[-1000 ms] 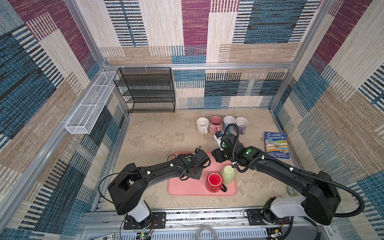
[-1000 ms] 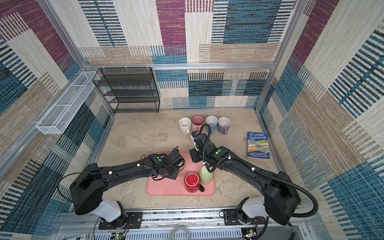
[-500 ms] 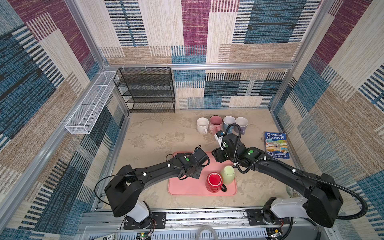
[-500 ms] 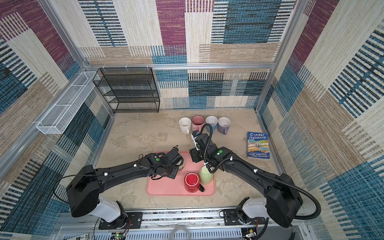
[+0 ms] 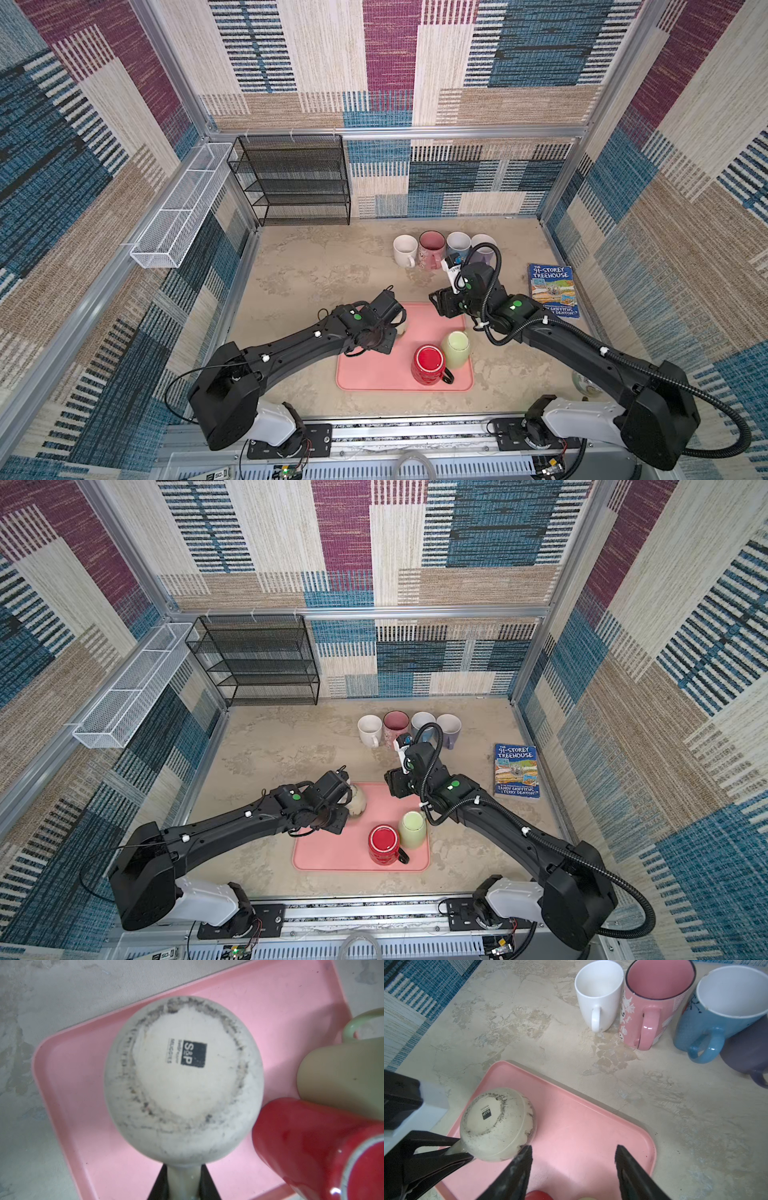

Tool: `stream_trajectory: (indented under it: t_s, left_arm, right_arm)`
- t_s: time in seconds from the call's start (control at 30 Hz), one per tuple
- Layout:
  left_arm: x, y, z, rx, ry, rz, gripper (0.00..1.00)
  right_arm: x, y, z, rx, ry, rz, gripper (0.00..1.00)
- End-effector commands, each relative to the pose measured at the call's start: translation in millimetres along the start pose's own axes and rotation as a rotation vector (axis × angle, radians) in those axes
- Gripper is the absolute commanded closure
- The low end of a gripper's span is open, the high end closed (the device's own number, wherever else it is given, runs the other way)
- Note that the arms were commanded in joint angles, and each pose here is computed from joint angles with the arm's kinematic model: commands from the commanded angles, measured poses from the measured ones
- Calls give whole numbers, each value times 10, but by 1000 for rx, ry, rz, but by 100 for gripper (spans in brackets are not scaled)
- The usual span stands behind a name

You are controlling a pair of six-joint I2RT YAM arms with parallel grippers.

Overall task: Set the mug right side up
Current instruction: 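Lift the cream mug off the tray with the left gripper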

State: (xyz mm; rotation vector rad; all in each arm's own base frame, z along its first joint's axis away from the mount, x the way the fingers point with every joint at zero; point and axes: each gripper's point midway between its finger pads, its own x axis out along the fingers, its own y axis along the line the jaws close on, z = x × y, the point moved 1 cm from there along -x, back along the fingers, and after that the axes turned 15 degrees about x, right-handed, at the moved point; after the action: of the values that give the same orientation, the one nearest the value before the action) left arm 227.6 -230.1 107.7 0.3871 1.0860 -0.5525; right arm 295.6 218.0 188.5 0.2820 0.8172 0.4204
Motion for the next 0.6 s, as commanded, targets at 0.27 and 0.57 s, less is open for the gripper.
stream_trajectory:
  t_s: [0.27, 0.57]
  left_arm:
    - [-244, 153, 378, -147, -243, -178, 100]
    - [-364, 291, 591, -320, -417, -356, 100]
  right_arm:
    - [-53, 120, 33, 85, -3, 179, 34]
    - [-87, 198, -65, 151, 51, 337, 34]
